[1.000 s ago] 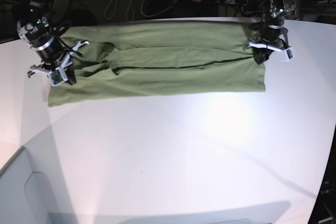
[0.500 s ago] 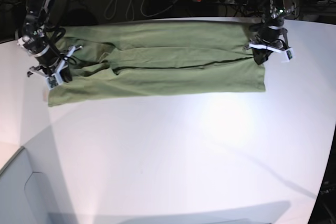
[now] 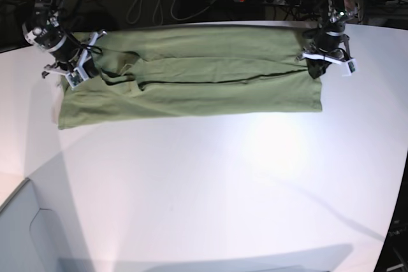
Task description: Fold the T-shirt properly
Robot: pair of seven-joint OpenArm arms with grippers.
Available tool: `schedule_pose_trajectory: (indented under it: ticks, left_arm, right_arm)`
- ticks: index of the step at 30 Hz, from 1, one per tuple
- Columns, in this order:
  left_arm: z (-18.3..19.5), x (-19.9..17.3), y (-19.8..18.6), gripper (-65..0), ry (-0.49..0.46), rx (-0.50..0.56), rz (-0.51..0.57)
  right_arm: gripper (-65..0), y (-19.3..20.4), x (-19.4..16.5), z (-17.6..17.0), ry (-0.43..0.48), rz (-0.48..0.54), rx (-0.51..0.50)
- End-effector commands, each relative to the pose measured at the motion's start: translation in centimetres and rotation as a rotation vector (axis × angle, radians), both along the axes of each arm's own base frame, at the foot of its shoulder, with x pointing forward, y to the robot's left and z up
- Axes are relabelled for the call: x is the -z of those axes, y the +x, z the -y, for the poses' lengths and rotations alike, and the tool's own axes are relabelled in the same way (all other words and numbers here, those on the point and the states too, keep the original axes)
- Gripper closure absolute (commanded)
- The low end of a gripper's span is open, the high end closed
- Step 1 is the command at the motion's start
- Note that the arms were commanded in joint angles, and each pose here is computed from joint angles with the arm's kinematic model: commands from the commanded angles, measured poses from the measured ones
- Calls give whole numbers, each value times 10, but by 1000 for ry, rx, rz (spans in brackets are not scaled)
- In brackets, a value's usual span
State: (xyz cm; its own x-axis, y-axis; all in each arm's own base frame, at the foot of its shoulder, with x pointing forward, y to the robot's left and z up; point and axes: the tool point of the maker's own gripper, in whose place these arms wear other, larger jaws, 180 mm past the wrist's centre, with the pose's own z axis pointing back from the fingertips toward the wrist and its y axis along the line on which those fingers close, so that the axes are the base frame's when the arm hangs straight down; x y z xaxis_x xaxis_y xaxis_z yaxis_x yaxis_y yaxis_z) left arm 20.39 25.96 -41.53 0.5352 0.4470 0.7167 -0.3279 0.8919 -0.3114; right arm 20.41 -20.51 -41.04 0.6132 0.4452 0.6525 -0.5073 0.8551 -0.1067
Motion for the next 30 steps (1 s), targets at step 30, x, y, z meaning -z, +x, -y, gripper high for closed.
schedule_pose_trajectory:
  ticks: [30]
  left_arm:
    - [95,-94,43,0,-21,223,267]
  right_arm:
    - [0,23,-62,-2,-2,206,37]
